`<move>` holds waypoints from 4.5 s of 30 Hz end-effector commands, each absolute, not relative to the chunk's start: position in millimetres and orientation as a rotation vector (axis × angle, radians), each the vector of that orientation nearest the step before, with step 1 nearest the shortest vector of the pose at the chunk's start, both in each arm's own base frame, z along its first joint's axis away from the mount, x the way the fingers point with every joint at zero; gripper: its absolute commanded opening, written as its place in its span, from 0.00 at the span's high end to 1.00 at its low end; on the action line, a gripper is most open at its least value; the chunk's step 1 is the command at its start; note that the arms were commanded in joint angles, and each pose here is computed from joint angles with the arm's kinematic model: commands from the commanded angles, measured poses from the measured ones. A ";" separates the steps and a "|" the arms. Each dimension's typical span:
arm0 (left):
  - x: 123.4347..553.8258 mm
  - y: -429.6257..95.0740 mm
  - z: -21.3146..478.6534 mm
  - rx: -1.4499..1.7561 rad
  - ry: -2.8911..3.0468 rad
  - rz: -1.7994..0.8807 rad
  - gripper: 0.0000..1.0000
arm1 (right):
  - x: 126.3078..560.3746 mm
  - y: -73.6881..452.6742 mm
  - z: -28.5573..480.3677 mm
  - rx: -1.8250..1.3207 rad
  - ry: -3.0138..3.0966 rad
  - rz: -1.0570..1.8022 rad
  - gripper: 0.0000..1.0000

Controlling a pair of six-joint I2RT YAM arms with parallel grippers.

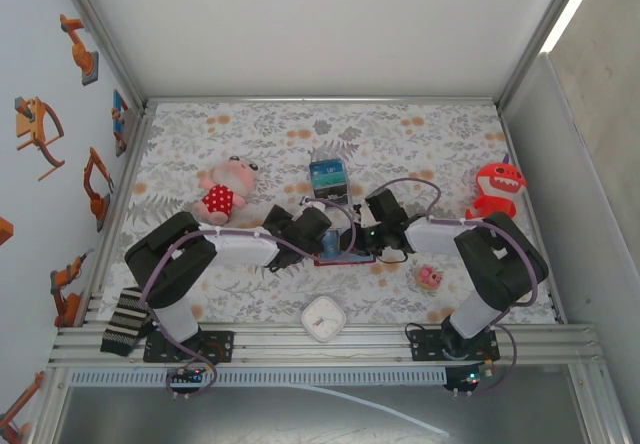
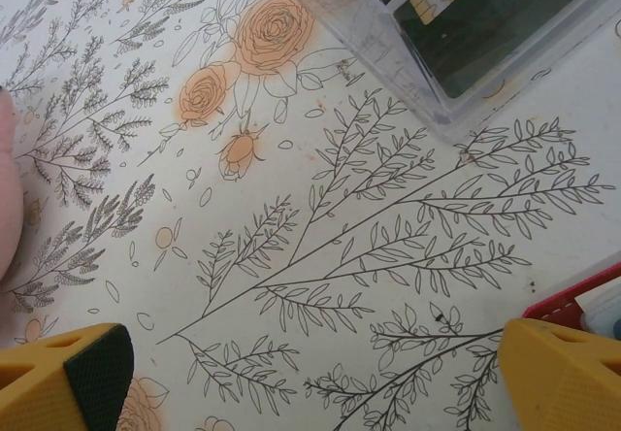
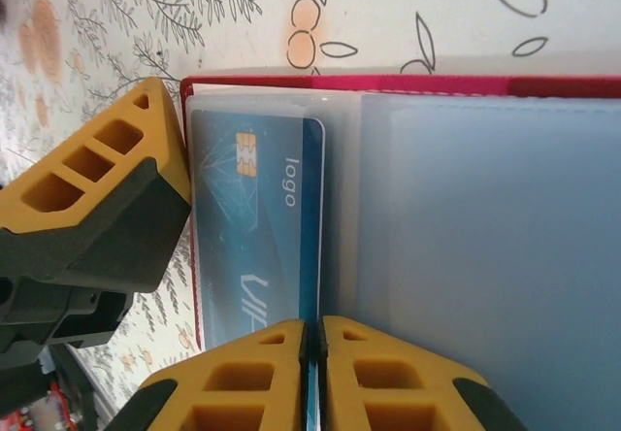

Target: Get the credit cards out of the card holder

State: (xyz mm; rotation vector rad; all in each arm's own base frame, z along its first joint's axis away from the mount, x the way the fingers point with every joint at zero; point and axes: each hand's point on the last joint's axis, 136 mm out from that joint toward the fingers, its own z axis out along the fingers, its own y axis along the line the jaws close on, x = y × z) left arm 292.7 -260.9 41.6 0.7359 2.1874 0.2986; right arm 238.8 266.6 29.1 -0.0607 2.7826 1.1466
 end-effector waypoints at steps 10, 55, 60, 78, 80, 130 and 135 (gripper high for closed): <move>287.2 -262.7 41.2 0.766 2.193 0.340 0.03 | 249.6 287.5 44.0 -0.029 2.640 1.405 0.85; 289.5 -269.1 56.6 0.771 2.143 0.319 0.03 | 250.3 237.9 49.5 -0.090 2.756 0.899 1.00; 289.3 -283.9 82.8 0.780 2.082 0.263 0.03 | 250.6 238.0 51.4 -0.088 2.754 0.901 1.00; 280.8 -321.8 56.6 0.897 2.082 0.186 0.03 | 252.2 241.7 54.1 -0.087 2.747 0.926 1.00; 280.4 -320.0 50.4 0.912 2.091 0.207 0.03 | 252.0 241.0 54.2 -0.086 2.748 0.921 1.00; 284.5 -302.9 88.0 0.819 2.056 0.192 0.03 | 251.9 234.7 78.9 -0.168 2.667 0.887 1.00; 288.5 -296.5 109.2 0.774 2.030 0.158 0.03 | 250.1 231.9 97.0 -0.213 2.638 0.874 1.00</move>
